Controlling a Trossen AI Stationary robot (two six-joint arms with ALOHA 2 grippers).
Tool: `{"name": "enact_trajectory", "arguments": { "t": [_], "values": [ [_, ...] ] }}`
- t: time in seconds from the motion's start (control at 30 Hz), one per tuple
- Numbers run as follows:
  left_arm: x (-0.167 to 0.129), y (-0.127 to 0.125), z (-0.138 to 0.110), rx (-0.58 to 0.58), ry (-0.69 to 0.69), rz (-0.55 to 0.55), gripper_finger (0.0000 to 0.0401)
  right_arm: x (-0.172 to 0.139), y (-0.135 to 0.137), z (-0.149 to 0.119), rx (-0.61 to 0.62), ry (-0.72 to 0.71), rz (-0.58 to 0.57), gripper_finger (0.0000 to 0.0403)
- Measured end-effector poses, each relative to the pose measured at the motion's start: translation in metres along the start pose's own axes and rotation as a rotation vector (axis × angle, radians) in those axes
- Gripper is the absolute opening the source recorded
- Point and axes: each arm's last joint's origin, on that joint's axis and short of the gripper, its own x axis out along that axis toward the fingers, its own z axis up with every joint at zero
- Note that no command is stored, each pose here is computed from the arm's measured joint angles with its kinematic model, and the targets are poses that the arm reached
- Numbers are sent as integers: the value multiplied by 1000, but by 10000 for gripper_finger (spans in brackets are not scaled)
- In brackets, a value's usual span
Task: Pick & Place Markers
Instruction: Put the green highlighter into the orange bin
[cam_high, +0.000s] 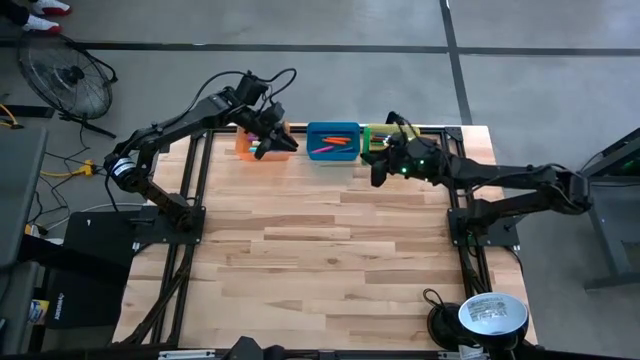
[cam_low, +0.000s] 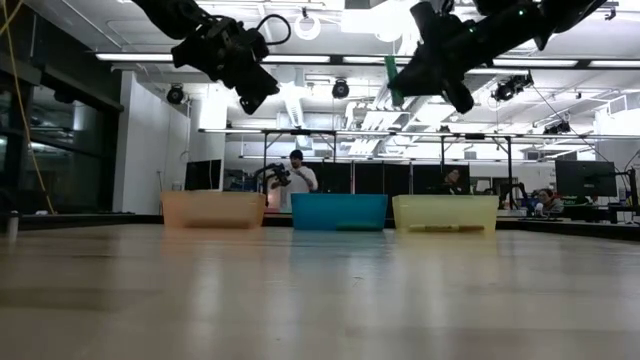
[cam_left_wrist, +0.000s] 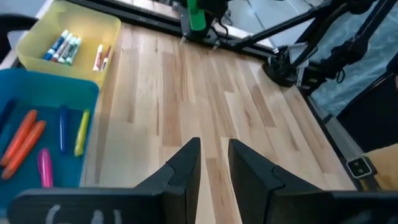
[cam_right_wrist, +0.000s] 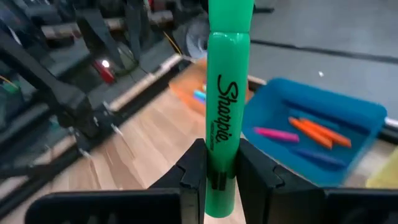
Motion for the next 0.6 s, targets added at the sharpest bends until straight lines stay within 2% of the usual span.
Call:
{"name": "enact_trajectory", "arguments": {
  "t": [0.33, 0.6],
  "values": [
    [0, 3, 11, -1, -82, 1, 80, 6, -20, 23, -24, -53, 62, 51],
    [-2, 5, 23, -5, -162, 6, 80, 54, -2, 67, -185, 33, 181, 51]
  ]
}}
